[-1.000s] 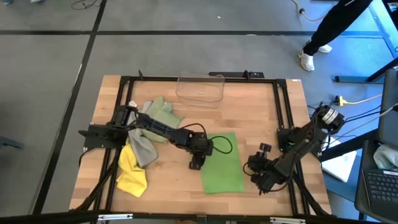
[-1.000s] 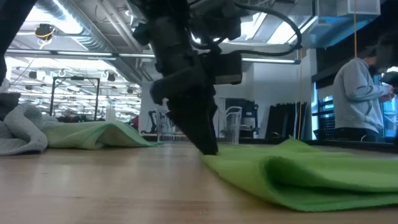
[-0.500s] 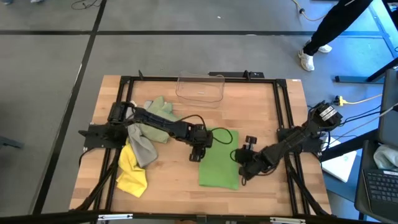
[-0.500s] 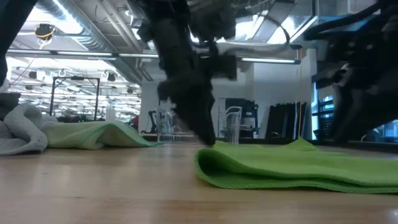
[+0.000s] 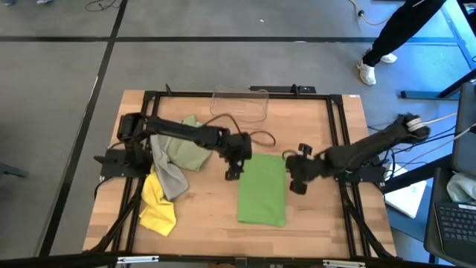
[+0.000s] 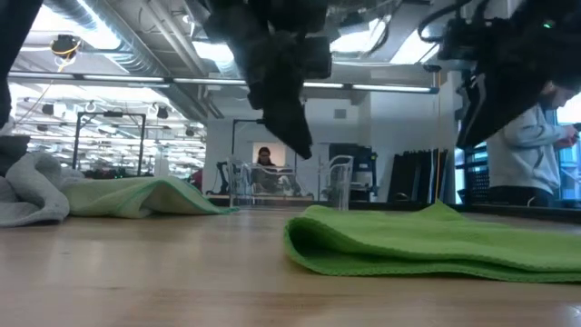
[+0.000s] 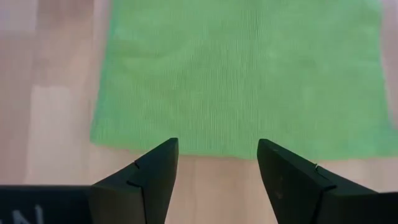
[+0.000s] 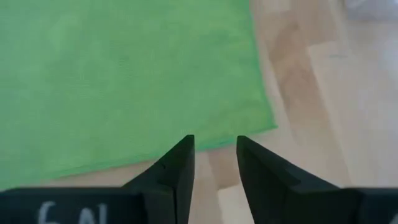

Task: Fold microfiber towels
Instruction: Fold the green microfiber cloth

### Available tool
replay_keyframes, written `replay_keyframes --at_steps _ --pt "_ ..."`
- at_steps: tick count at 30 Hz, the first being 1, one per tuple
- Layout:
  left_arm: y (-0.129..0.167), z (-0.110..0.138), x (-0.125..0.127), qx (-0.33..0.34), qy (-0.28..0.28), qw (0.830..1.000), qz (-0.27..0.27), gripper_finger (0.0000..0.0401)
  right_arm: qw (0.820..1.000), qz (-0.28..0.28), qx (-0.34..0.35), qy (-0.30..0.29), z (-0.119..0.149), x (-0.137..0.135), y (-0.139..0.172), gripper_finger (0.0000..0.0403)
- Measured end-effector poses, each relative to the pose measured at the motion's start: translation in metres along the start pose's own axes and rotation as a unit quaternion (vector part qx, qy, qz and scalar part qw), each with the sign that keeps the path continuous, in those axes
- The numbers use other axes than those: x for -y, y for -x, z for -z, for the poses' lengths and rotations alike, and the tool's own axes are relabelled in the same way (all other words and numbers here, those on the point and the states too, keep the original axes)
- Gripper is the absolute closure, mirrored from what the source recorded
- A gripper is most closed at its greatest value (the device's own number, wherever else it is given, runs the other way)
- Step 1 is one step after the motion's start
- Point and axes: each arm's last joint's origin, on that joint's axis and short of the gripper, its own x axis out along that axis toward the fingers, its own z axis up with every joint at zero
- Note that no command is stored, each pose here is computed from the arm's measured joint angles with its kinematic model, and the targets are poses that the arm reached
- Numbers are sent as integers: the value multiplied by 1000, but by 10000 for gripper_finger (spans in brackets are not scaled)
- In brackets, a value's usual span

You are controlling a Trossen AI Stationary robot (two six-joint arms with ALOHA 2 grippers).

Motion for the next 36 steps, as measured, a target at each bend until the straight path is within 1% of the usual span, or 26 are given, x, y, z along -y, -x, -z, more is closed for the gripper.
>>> replay_keyframes --at_steps 3,5,7,9,12,14,16,18,21,23,25,28,31,33,36 --pt "8 0 -31 12 36 999 29 186 999 -39 13 -24 -11 27 5 256" --pt "14 0 -51 23 59 997 45 186 997 -62 23 -39 -18 44 5 233" --pt "19 1 -67 36 79 993 76 186 995 -80 28 -46 -24 60 3 204" --pt "23 3 -78 42 99 990 94 186 995 -85 23 -55 -26 74 -2 175" --pt "18 6 -92 37 114 989 87 186 995 -78 -4 -68 -27 94 -14 142" --pt "11 8 -99 37 117 989 87 186 995 -72 -17 -73 -27 104 -23 132" --pt "1 10 -105 38 119 987 97 186 994 -69 -32 -77 -28 113 -34 130" --pt "-10 11 -109 37 120 986 106 186 992 -82 -52 -80 -26 121 -44 133" --pt "-22 16 -116 33 121 984 124 186 984 -129 -77 -93 -23 132 -58 142" --pt "-22 19 -122 31 130 982 136 186 977 -167 -85 -103 -20 140 -66 147" --pt "-21 21 -129 34 136 981 136 186 971 -192 -91 -113 -18 146 -72 150" --pt "-18 22 -135 39 136 981 131 186 970 -190 -98 -114 -14 154 -78 151" --pt "-18 23 -137 37 130 985 110 186 972 -180 -97 -119 -13 162 -81 150" --pt "-19 22 -136 35 121 987 99 186 972 -180 -91 -119 -12 165 -80 150" --pt "-21 21 -132 33 116 988 98 186 970 -189 -89 -123 -12 166 -80 150"
